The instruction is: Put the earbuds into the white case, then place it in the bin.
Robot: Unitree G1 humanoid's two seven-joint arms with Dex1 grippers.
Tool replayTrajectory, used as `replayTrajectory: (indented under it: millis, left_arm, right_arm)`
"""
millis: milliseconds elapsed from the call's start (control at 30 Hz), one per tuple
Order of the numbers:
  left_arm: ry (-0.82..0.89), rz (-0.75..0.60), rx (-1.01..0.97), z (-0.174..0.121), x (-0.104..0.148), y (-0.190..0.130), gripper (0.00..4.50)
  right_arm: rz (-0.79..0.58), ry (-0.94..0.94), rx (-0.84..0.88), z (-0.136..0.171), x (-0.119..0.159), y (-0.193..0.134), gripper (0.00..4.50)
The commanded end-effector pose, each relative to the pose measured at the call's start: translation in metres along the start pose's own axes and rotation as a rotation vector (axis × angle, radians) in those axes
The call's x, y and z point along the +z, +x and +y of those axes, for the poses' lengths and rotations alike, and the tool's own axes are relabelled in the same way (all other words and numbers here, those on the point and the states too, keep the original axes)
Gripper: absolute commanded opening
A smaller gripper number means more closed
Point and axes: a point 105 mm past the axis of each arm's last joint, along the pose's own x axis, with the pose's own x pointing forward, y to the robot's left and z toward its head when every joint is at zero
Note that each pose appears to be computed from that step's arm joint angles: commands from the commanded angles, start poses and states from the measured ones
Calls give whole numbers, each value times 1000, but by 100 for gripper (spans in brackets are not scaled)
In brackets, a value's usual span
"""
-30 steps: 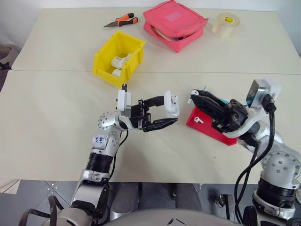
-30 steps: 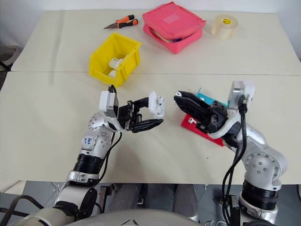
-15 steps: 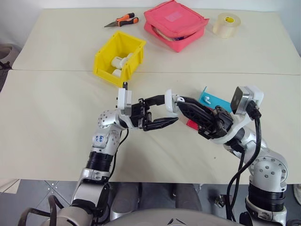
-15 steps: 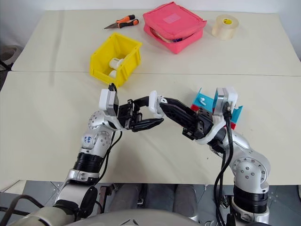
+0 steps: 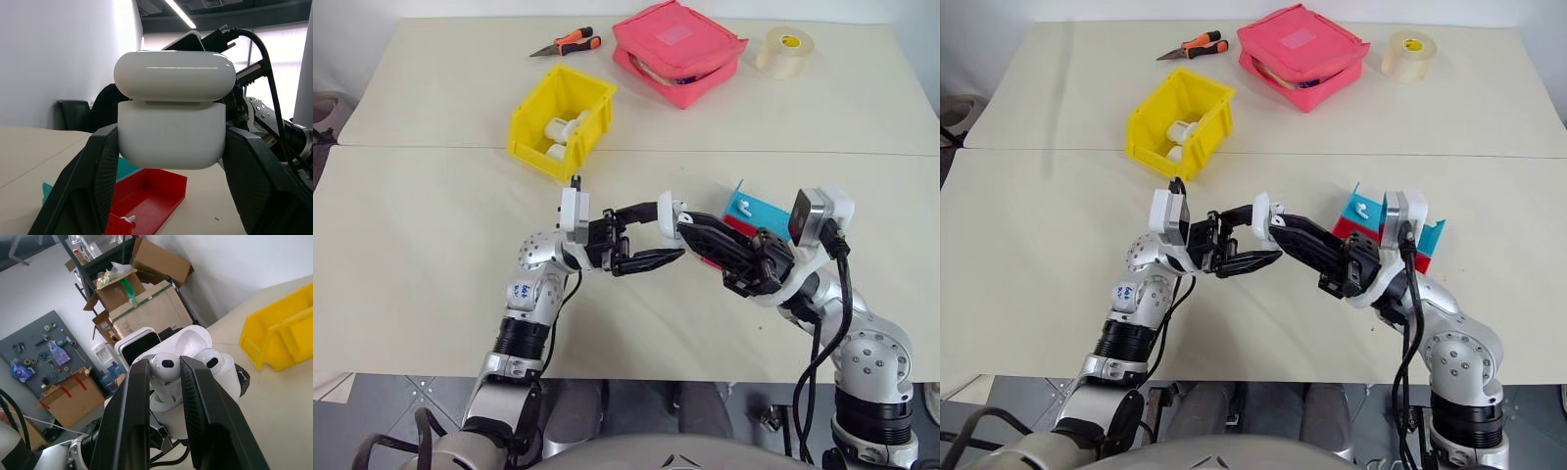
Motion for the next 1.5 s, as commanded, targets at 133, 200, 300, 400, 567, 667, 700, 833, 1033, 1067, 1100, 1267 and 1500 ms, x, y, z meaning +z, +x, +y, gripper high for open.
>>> replayTrajectory:
  millis: [133,200,300,400,567,667,700,833,1033,1067,1100,1267,1500]
  left_arm:
    - [39,-35,-18,0,10,6,277]
    - [39,-33,-24,0,10,6,277]
    - [41,-23,-20,0,10,2,277]
    - [46,6,-8,1,10,-4,277]
    - [145,235,38,10,7,-27,277]
    - [209,402,10,11,3,-37,277]
    - [226,451,3,12,1,-39,277]
    - [252,610,-30,12,-6,-42,277]
    - [254,600,-64,5,-8,-29,277]
    - [254,597,-60,4,-8,-27,277]
    - [254,593,-60,4,-8,-26,277]
    - [266,560,-54,2,-6,-21,277]
    - [264,491,-3,3,4,-28,277]
  right_arm:
    - [90,54,-24,-2,-17,-4,94]
    - [98,36,0,1,-13,-4,148]
    - [100,-33,0,1,0,-11,250]
    - [108,-59,-21,-2,11,-22,281]
    - [171,-188,-79,-9,24,-32,217]
    - [270,-270,-58,-8,18,-27,116]
    - [293,-285,-52,-8,15,-26,73]
    - [386,-339,-9,-9,4,-10,3]
    - [416,-349,41,-10,-5,19,3]
    - [426,-347,50,-9,-7,21,3]
    - [438,-347,54,-9,-9,22,3]
    - [568,-363,6,-20,-26,3,3]
    - [572,-417,-116,-32,-17,-36,3]
